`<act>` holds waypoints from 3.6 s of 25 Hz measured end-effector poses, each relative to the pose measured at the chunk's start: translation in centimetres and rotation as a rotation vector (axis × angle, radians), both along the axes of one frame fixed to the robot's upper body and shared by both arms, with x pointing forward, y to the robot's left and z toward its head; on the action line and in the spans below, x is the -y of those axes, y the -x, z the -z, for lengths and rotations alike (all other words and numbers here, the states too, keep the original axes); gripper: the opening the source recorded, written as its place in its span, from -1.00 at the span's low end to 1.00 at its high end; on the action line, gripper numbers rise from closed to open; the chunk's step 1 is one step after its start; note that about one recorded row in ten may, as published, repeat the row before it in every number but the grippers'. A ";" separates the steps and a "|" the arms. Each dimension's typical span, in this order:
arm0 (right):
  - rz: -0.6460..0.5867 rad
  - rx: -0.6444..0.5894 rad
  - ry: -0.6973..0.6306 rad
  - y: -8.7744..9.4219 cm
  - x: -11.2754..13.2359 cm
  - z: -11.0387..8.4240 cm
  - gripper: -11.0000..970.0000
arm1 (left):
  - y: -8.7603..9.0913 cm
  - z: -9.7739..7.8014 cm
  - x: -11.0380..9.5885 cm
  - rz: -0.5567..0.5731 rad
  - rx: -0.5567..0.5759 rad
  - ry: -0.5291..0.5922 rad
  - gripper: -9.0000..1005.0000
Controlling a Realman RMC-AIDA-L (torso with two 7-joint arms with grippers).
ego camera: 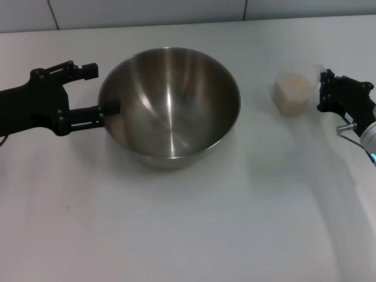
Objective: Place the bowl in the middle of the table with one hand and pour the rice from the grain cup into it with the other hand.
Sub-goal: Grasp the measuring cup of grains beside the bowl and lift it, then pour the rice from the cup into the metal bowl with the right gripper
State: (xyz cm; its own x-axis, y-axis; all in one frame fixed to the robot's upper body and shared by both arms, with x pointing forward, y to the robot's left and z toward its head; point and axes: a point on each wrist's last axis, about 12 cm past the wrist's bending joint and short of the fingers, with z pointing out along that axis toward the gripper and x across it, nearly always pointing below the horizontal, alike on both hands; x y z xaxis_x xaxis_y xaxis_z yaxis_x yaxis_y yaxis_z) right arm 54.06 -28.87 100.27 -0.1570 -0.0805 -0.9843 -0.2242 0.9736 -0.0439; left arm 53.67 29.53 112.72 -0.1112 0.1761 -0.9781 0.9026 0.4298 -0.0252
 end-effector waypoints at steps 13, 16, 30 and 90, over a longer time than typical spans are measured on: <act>0.004 0.004 -0.008 -0.1 0.0 -0.1 -0.97 | -0.1 -0.1 -0.2 -0.015 0.009 0.009 0.68; 0.005 0.004 -0.009 -0.1 0.0 -0.1 -0.97 | 0.0 -0.1 -0.3 -0.016 0.010 0.012 0.68; 0.003 -0.038 0.005 -0.3 -0.2 0.3 -0.97 | -0.1 -0.2 -0.3 -0.019 0.015 0.017 0.68; -0.116 0.292 -0.092 -0.7 -1.8 -4.0 -0.97 | 0.5 0.6 -1.4 -0.090 0.000 0.046 0.68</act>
